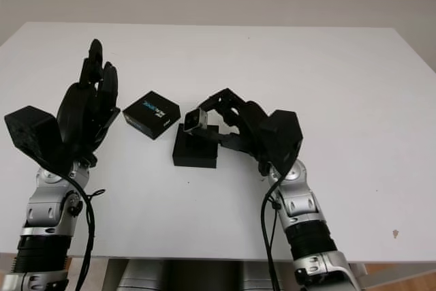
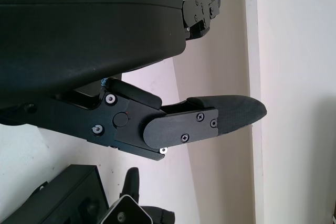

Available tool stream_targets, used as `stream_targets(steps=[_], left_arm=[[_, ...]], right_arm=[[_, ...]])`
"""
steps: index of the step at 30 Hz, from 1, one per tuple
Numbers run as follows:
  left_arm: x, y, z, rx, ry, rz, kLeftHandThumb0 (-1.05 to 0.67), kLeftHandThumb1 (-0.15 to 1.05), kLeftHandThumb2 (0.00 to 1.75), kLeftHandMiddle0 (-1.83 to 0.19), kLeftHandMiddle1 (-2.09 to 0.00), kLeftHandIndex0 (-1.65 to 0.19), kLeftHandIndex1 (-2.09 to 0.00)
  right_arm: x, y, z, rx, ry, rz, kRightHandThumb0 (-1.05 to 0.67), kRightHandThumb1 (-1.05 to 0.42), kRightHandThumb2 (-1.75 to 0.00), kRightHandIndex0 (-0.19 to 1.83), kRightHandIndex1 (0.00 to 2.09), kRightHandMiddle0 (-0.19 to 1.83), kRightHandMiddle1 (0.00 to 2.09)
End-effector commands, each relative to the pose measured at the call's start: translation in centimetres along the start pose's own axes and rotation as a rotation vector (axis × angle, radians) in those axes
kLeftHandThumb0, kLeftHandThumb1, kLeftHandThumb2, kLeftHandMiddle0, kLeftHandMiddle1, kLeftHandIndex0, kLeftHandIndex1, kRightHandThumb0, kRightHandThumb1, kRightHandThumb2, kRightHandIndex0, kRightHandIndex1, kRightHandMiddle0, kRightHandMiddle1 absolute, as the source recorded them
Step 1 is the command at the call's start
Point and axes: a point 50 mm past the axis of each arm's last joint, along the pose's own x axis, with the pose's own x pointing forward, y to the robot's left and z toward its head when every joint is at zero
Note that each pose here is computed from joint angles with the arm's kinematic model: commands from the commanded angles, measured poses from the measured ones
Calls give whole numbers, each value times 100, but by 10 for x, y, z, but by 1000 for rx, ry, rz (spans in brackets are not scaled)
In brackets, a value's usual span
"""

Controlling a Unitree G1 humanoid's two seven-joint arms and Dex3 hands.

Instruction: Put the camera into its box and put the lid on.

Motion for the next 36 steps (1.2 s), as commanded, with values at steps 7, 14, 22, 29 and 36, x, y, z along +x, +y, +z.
stream_targets(steps=[7,14,22,29,36], left_arm=[[0,2,3,3,-17,2,-76,105,55,19,0,19,0],[-1,1,2,0,-13,2,-76,105,55,19,0,19,0],[-1,1,2,5,-17,-1,-76,105,56,19,0,19,0],[-1,2,2,5,-18,6,-76,105,55,19,0,19,0],[-1,1,2,2,-15,5,-76,105,54,19,0,19,0]], right_arm=[[9,7,2,5,-2,11,-42,-93,-5,19,5,33,166],[9,9,-2,-6,16,1,-42,-93,-5,19,5,34,165],[8,7,-4,0,25,-9,-41,-92,-5,19,5,33,166],[7,3,-5,-14,30,-13,-42,-93,-5,19,5,32,168],[5,1,-6,-15,29,-11,-40,-93,-5,19,5,31,168]])
